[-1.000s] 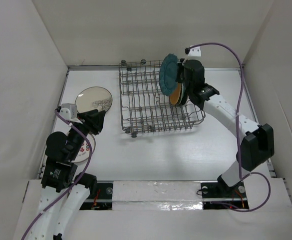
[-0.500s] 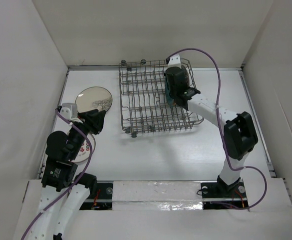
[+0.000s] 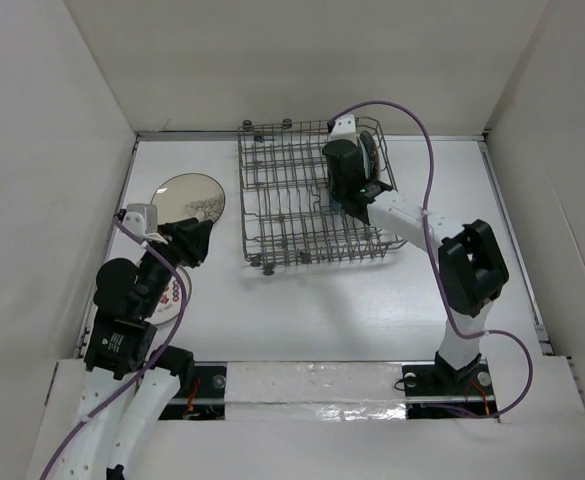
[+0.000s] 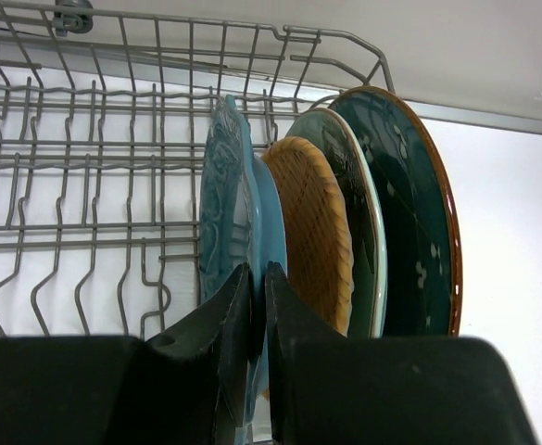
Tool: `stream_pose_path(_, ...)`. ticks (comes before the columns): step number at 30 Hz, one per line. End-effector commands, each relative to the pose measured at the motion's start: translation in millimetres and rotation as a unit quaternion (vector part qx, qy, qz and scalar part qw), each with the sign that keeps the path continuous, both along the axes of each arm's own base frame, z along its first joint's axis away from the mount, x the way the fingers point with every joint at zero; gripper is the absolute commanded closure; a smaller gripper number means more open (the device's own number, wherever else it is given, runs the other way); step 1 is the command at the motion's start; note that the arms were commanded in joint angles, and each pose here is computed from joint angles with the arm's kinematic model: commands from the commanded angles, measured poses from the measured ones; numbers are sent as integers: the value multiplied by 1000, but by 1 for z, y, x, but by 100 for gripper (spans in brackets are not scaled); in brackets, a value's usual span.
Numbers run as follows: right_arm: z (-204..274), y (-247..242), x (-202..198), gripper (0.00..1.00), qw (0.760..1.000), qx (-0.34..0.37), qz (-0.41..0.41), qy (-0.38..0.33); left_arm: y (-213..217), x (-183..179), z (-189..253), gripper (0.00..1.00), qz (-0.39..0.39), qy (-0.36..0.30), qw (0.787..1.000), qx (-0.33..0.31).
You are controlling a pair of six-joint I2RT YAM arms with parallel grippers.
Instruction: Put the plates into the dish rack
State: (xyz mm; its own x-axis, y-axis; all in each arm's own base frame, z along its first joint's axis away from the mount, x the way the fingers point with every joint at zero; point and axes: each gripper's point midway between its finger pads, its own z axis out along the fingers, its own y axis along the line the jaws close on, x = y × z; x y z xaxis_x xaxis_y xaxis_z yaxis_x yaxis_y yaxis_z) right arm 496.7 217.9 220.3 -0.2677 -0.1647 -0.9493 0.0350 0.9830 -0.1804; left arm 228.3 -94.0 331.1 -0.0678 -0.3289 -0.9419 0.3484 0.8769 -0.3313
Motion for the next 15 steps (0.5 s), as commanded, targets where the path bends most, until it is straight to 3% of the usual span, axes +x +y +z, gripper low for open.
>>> stream_pose_path(1, 35, 9, 0, 90, 996, 69, -11, -60, 3, 4, 12, 65, 9, -17, 1000, -1)
stream_pose_path(3, 40, 5, -3, 71, 995, 79, -19, -64, 4, 5, 10, 65, 12, -14, 1000, 0)
stream_pose_path(4, 44, 4, -5, 48, 994, 83, -19, -65, 5, 8, 9, 65, 18, -11, 1000, 0)
stream_pose_path(7, 62, 5, -14, 28, 991, 110, -5, -70, 6, 13, 4, 65, 25, 1, 1000, 1)
stream_pose_path(15, 122, 31, -76, 15, 972, 188, 100, -95, 8, 27, -5, 65, 44, 30, 999, -6)
